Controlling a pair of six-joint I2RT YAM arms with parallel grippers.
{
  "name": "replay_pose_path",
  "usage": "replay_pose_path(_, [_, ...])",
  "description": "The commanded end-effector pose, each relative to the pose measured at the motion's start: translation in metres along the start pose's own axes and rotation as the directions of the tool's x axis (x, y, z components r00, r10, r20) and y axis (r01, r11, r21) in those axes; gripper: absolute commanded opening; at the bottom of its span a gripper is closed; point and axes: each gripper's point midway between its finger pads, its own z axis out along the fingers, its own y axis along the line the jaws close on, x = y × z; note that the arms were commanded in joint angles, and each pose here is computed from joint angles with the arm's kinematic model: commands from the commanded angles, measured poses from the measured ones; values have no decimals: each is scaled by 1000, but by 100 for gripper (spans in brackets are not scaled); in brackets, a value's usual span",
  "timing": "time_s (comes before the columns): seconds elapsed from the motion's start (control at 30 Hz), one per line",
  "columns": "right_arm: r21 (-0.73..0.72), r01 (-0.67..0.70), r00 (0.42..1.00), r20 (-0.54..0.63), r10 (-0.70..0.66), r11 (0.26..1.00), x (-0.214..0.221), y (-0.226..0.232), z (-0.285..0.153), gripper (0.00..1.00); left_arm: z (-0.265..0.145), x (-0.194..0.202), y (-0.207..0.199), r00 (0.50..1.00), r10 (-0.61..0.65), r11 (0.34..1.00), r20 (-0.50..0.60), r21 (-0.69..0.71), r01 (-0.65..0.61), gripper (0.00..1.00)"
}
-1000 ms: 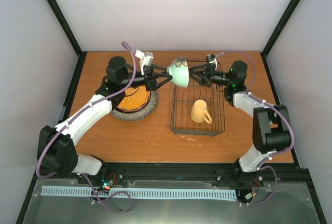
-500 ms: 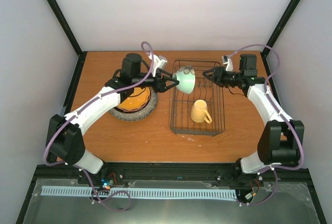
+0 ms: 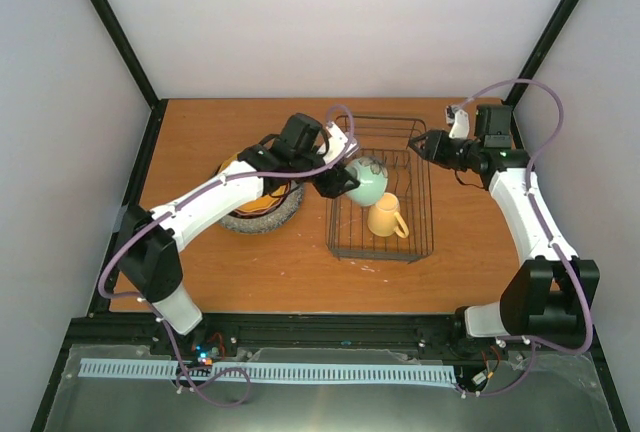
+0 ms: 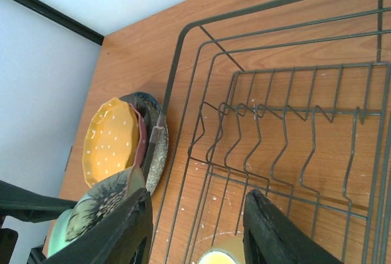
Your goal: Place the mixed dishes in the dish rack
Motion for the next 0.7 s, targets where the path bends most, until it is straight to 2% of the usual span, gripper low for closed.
replay_pose_path(0.0, [39,23,999,27,-24,999,1,-4,-12,40,-11,-27,16,996,91,986,22,-140,-88,1])
replay_pose_path(0.23, [50,31,999,30,-32,998,5,-5,-16,40,2,-25,28,990,134,966,-51,-215,-141,1])
replay_pose_path(0.5, [57,38,999,30,-40,998,8,-5,-21,40,26,-11,17,972,176,956,-155,-210,-207,1])
replay_pose_path(0.67, [61,43,998,34,-45,997,9,-4,-24,40,22,-8,18,967,177,946,-185,-240,-219,1])
